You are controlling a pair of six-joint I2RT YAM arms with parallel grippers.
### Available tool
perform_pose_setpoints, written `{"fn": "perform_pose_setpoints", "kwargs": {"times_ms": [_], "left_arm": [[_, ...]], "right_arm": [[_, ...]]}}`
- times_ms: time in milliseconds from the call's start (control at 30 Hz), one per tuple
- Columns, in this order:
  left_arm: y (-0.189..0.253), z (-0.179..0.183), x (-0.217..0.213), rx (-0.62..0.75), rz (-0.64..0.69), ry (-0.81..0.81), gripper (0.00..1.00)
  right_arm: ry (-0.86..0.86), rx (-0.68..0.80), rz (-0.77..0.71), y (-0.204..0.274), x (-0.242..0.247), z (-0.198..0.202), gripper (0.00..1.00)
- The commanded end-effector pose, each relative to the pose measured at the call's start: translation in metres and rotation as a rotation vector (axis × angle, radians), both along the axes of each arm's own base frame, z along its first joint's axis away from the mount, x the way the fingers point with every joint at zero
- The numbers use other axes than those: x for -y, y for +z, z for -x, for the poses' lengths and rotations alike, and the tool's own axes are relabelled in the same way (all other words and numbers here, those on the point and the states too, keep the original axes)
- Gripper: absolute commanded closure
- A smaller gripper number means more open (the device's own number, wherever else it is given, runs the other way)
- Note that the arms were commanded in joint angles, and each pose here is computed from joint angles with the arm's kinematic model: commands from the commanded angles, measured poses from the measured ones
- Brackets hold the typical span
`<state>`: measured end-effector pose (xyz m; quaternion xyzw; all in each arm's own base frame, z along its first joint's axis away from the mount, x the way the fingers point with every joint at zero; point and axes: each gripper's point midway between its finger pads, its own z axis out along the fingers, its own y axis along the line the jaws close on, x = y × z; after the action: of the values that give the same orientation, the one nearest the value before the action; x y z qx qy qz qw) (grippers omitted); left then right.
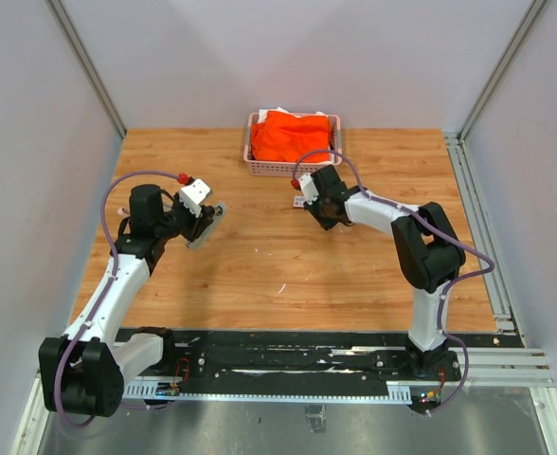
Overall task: Unload the staples from the stapler
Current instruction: Move the staple to the center of the board.
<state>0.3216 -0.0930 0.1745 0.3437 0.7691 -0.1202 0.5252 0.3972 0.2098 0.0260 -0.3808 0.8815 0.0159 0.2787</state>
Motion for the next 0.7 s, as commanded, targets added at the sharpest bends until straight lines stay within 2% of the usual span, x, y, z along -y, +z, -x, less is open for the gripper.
{"fn": "perform_pose_setpoints", "kwargs": {"times_ms": [0,300,667], "left_arm": [[0.022,-0.010,0.003,0.098,0.011,-0.020,1.00],[0.021,-0.010,0.003,0.095,0.013,-0.020,1.00],[0.020,-0.010,0.004,0.091,0.014,-0.024,1.00]], "right_arm": [[0.015,-0.018,-0.010,0.002,0.002,-0.005,0.88],[0.118,-0.014,-0.041,0.012,-0.013,-0.010,0.88],[0.160,-0.066,0.015,-0.009,-0.009,-0.006,0.84]]}}
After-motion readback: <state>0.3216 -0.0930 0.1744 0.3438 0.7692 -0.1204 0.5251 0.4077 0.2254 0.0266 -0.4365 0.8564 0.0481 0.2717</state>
